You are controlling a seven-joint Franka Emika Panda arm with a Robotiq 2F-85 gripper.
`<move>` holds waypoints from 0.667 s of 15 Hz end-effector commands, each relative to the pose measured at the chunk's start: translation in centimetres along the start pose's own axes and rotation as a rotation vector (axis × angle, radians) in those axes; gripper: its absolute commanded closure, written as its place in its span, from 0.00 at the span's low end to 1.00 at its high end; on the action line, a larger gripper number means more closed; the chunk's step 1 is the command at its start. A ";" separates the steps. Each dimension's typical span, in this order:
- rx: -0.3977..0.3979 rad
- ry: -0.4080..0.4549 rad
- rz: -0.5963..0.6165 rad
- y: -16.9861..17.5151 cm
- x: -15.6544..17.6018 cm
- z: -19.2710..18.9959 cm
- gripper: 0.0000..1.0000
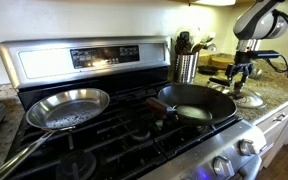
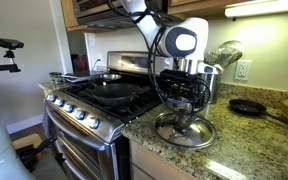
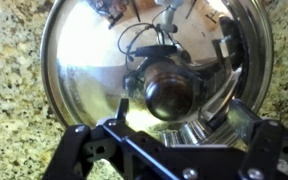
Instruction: Put the lid on the pan that's closest to it
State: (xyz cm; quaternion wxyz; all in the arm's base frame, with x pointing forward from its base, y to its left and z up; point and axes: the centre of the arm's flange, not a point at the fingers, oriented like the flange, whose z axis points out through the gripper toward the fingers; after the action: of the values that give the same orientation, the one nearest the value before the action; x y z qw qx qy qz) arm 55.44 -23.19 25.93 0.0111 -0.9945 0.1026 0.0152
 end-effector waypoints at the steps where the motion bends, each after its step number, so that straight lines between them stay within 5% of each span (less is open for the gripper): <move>1: 0.015 -0.045 0.018 0.2 0.4 0.2 0.00; 6: 0.006 -0.070 0.026 0.4 0.2 1.2 0.00; 8: 0.003 -0.076 0.026 0.4 0.1 1.4 0.26; 10: 0.004 -0.079 0.024 0.3 0.1 1.6 0.40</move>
State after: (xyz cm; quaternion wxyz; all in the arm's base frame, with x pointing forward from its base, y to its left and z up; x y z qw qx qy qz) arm 55.34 -23.08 24.06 0.0168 -0.9933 0.1058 0.0444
